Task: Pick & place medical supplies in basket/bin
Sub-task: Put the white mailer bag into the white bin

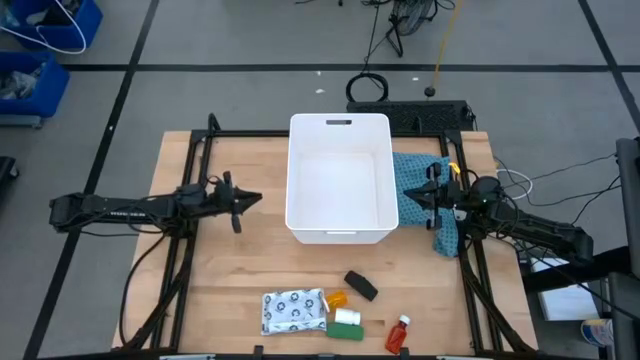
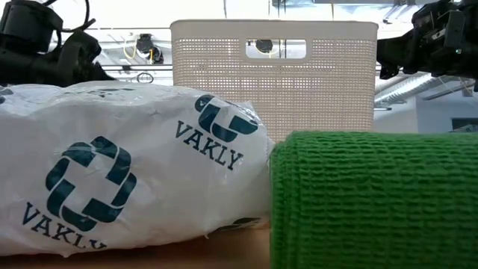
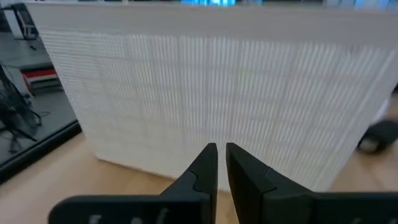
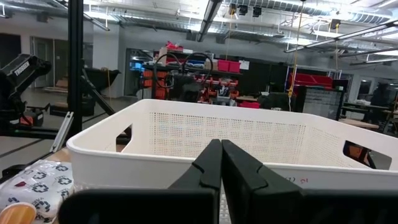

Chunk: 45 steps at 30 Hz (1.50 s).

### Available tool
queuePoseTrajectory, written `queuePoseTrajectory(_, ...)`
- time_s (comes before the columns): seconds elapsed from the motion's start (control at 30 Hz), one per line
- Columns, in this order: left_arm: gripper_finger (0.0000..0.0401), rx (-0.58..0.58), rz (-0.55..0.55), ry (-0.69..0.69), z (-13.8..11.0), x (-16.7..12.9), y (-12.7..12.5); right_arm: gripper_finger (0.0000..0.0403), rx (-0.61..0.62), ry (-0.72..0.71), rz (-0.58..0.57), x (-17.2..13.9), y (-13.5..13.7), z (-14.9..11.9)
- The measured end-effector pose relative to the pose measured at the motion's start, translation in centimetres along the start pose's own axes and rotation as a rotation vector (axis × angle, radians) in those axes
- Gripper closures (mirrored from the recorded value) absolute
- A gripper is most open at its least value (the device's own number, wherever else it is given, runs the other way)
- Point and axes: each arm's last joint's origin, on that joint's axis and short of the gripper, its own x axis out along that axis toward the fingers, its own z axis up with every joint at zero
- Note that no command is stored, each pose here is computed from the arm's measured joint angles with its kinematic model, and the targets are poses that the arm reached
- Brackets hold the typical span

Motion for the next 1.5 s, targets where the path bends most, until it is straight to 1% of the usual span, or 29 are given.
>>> queuePoseTrajectory(0.1, 0.0364, -0.103, -0.018, -0.034, 0.3, 0.0, -0.1, 0.0403, -0.02, -0.002, 0.0, 0.0, 0.0, 0.0)
queuePoseTrajectory(0.17, 0.0364, -0.182, -0.055, -0.031, 0.4, 0.0, -0.2, 0.0403, -0.03, 0.002, 0.0, 0.0, 0.0, 0.0)
queuePoseTrajectory(0.23, 0.0364, -0.228, -0.076, -0.024, 0.3, 0.0, -0.2, 0.0403, -0.032, 0.006, 0.0, 0.0, 0.0, -0.1)
queuePoseTrajectory(0.4, 0.0364, -0.223, -0.053, -0.028, 0.3, 0.0, -0.2, 0.0403, -0.034, 0.008, 0.0, 0.0, 0.0, -0.1)
queuePoseTrajectory(0.47, 0.0364, -0.273, -0.058, -0.024, 0.5, 0.0, -0.2, 0.0403, -0.034, 0.008, 0.0, 0.0, 0.0, -0.1)
queuePoseTrajectory(0.5, 0.0364, -0.284, -0.084, -0.025, 0.8, 0.0, -0.4, 0.0403, -0.034, 0.008, 0.0, 0.0, 0.0, -0.1)
queuePoseTrajectory(0.53, 0.0364, -0.276, -0.133, -0.032, 1.4, 0.1, -0.7, 0.0403, -0.034, 0.008, 0.0, 0.0, 0.0, -0.1)
queuePoseTrajectory(0.57, 0.0364, -0.263, -0.184, -0.043, 2.1, 0.1, -1.1, 0.0403, -0.034, 0.008, 0.0, 0.0, 0.0, -0.1)
queuePoseTrajectory(0.63, 0.0364, -0.223, -0.241, -0.063, 3.6, 0.2, -2.1, 0.0403, -0.031, 0.008, -0.001, 0.0, 0.0, -0.1)
queuePoseTrajectory(0.7, 0.0364, -0.173, -0.253, -0.064, 5.3, 0.4, -3.3, 0.0403, -0.025, 0.01, -0.002, 0.0, 0.0, -0.1)
queuePoseTrajectory(0.77, 0.0364, -0.13, -0.238, -0.041, 7.3, 0.8, -4.5, 0.0403, -0.023, 0.017, -0.001, 0.0, 0.0, -0.2)
queuePoseTrajectory(0.87, 0.0364, -0.075, -0.205, 0.052, 9.9, 1.6, -6.8, 0.0403, -0.02, 0.025, -0.001, 0.0, 0.0, -0.3)
queuePoseTrajectory(0.93, 0.0364, -0.027, -0.181, 0.105, 11.4, 2.3, -8.7, 0.0403, -0.019, 0.03, -0.001, 0.0, 0.0, -0.3)
queuePoseTrajectory(1.1, 0.0364, 0.154, -0.127, 0.247, 14.3, 3.8, -13.8, 0.0403, -0.021, 0.029, -0.002, 0.0, 0.0, -0.3)
queuePoseTrajectory(1.17, 0.0363, 0.19, -0.102, 0.316, 14.8, 4.0, -15.6, 0.0403, -0.023, 0.033, -0.002, 0.0, 0.0, -0.3)
queuePoseTrajectory(1.23, 0.0359, 0.195, -0.088, 0.384, 15.1, 4.4, -17.4, 0.0403, -0.011, 0.05, 0.0, 0.0, 0.0, -0.5)
queuePoseTrajectory(1.3, 0.0344, 0.191, -0.081, 0.456, 15.0, 4.7, -19.1, 0.0403, 0.006, 0.093, 0.003, 0.0, 0.0, -0.9)
queuePoseTrajectory(1.4, 0.0301, 0.204, -0.073, 0.578, 13.8, 5.1, -21.5, 0.0403, 0.035, 0.156, 0.005, -0.1, 0.1, -1.6)
queuePoseTrajectory(1.5, 0.0237, 0.215, -0.106, 0.702, 11.9, 5.6, -23.7, 0.0403, 0.044, 0.172, 0.004, -0.1, 0.1, -1.7)
